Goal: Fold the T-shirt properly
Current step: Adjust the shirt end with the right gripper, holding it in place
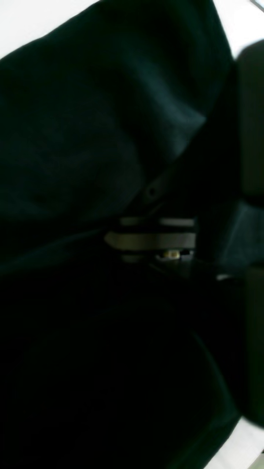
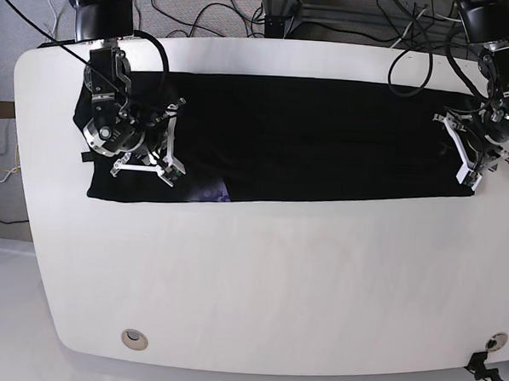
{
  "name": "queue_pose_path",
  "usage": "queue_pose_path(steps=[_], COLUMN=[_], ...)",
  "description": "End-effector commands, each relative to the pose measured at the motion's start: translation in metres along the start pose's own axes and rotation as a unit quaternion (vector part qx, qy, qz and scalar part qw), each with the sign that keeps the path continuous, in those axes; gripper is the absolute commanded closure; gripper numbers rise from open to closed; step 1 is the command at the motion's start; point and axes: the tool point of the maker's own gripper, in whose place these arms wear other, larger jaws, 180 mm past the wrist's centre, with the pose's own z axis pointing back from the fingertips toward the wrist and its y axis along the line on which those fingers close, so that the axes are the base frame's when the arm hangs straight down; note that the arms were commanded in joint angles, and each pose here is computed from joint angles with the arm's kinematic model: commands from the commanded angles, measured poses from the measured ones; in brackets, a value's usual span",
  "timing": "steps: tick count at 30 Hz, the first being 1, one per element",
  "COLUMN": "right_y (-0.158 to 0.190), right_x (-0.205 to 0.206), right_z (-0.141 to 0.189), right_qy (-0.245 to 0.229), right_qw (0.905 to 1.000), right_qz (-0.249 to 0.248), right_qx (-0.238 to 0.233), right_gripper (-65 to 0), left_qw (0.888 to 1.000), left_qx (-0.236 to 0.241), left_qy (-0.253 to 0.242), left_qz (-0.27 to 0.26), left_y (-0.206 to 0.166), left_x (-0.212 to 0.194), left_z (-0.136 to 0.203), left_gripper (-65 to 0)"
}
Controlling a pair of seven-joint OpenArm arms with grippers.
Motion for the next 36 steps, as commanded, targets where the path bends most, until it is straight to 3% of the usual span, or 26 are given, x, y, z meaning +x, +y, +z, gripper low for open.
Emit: queue_pose_path(steps=[1,8,18,27,36], right_y=[-0.015,0.0,0.068,0.139,0.116], right_x=[-0.005,0.018,0.039,0.078,0.107], right_z=[0.013,0.033,0.019,0.034,0.044], right_qy=[0.029,0.033,0.009,-0.031,-0.061], right_qw=[0.999,0.9981,0.9996,0.9941,0.9933], right_qz=[0.015,0.027,-0.004,0.072,0.088], right_qx=[-0.03,-0.046,0.027,0.075,0.043], right_gripper=[0.0,0.0,0.0,0.0,0.0], left_qw=[1.0,1.0,1.0,1.0,1.0], left_qx=[0.024,0.02,0.02,0.019,0.019], left_qy=[-0.004,-0.003,-0.003,-0.002,-0.002], left_qz=[-0.016,-0.014,-0.014,-0.014,-0.013], left_y=[0.015,0.012,0.012,0.011,0.011], left_x=[0.009,0.008,0.008,0.008,0.007], left_z=[0.009,0.007,0.007,0.006,0.006], left_gripper=[-35.8,-35.8,-35.8,-35.8,-35.8])
